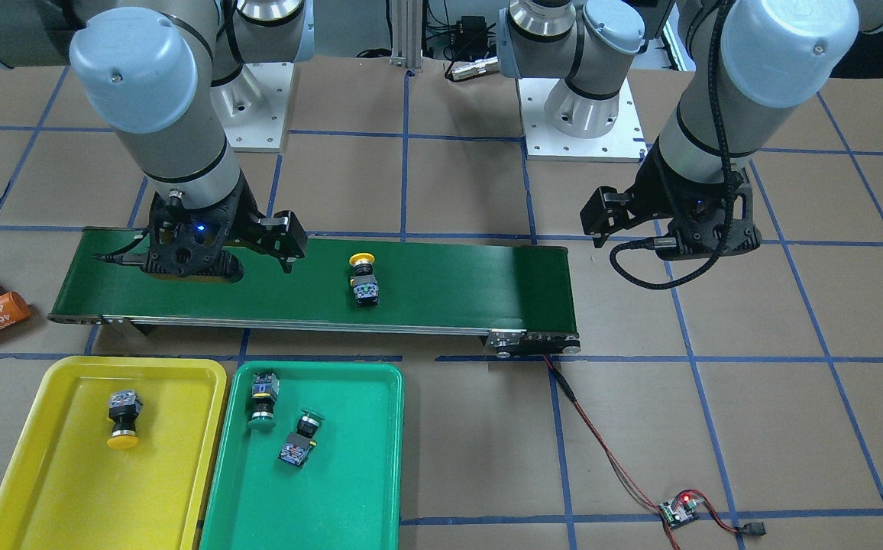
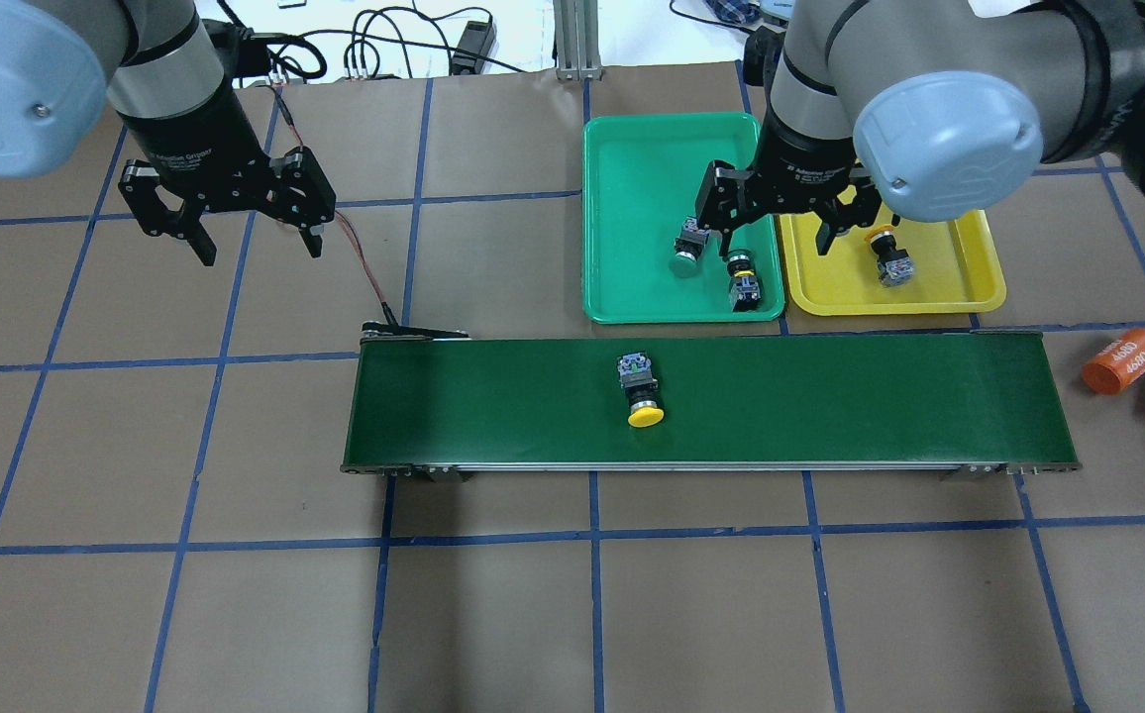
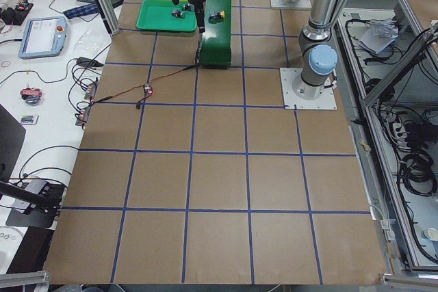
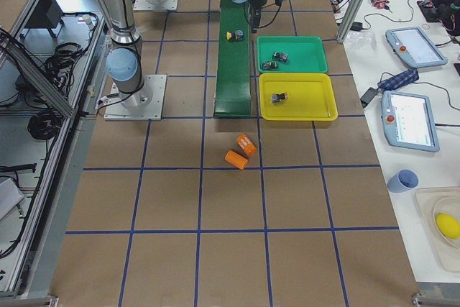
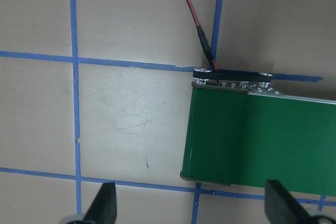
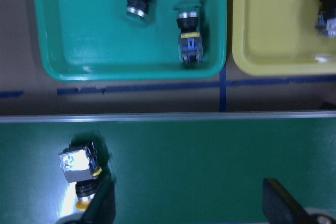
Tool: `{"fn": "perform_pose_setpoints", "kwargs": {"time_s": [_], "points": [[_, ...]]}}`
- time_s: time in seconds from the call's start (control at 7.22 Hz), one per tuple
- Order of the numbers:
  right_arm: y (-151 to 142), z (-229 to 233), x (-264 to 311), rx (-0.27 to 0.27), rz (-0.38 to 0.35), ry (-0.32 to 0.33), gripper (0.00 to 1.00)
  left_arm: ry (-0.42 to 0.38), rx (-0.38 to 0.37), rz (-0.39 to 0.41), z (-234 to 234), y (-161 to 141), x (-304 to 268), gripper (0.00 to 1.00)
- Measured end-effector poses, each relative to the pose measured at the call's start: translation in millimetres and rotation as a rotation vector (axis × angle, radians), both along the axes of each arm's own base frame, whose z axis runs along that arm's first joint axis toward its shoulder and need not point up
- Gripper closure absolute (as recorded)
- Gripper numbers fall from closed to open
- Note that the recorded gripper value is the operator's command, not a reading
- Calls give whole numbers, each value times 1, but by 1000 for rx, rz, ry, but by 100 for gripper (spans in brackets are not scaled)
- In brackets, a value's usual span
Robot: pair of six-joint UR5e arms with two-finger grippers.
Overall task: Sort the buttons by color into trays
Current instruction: 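Lower the right gripper onto the yellow-capped button on the belt and grasp it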
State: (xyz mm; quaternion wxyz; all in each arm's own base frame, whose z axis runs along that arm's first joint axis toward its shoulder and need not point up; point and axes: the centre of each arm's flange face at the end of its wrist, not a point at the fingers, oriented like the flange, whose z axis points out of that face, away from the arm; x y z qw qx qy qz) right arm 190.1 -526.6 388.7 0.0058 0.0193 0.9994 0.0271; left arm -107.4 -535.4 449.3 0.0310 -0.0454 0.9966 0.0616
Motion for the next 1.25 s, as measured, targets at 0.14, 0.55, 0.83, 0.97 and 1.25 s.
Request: {"fn": "perform_pose_setpoints", "kwargs": {"time_s": [0.14, 0.55, 0.83, 0.97, 1.25], "points": [[9, -26, -1, -3, -2, -9, 0, 1, -1, -4, 1, 1, 0, 0], [25, -67, 2, -19, 2, -45, 0, 2, 6, -10, -2, 1, 0, 0], [25, -83, 12, 15, 8, -108, 0, 19, 3, -7, 0, 1, -2, 0], [25, -92, 16, 33, 18, -119, 0, 28, -2, -6, 2, 2, -3, 0], [25, -113, 28, 70, 39, -121, 0, 34, -1, -6, 2, 3, -3, 0]]}}
